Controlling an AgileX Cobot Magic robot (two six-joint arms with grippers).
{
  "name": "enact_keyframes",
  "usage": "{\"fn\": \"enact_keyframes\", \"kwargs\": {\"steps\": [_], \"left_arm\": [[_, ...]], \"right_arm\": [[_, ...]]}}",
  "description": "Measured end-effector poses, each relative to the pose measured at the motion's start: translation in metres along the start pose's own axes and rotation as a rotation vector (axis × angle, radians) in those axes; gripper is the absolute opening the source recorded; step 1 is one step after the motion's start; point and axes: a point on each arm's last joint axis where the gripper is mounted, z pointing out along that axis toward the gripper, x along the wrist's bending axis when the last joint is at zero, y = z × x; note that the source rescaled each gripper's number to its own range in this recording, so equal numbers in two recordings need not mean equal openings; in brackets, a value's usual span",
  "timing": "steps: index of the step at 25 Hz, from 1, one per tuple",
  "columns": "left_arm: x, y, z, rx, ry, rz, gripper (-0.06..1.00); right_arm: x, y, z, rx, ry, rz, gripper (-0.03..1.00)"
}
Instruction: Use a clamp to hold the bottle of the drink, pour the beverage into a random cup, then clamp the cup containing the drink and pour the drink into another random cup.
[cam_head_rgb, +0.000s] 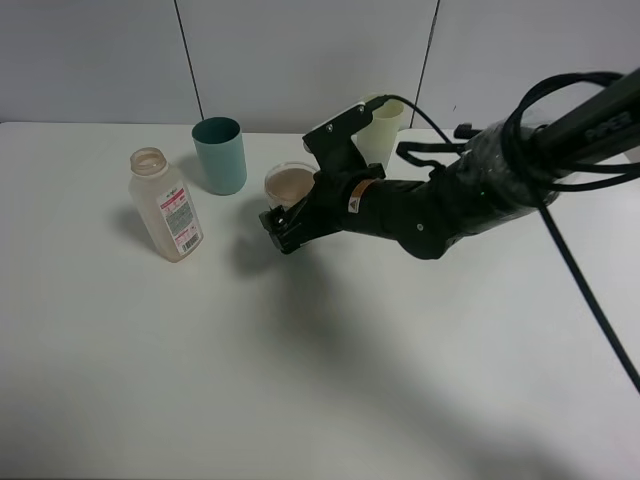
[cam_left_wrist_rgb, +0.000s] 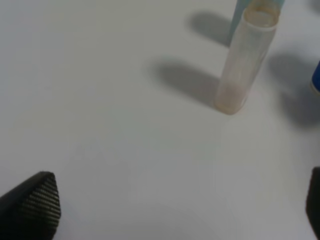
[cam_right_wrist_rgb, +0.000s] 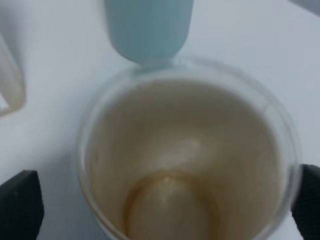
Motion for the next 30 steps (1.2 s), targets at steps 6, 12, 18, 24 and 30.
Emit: {"fn": "enact_keyframes", "kwargs": {"steps": [6, 12, 18, 24, 30], "left_arm": [[0.0, 0.0, 0.0, 0.0, 0.0, 0.0, 1.0], [0.0, 0.0, 0.0, 0.0, 0.0, 0.0, 1.0], [0.0, 0.0, 0.0, 0.0, 0.0, 0.0, 1.0], [0.0, 0.0, 0.0, 0.0, 0.0, 0.0, 1.0], [0.0, 0.0, 0.0, 0.0, 0.0, 0.0, 1.0]], "right_arm": [[-0.006, 0.051, -0.044, -0.057, 0.001, -0.061, 0.99], [-0.029, 0.085, -0.086, -0.121, -0.055, -0.085, 0.99], [-0.091, 0.113, -0.161, -0.182, -0.242, -0.045, 0.99], [-0.127, 0.12, -0.242, -0.196, -0.429, 0.019, 0.99], [-0.137, 0.111, -0.309, -0.169, -0.589, 0.117, 1.0]]}}
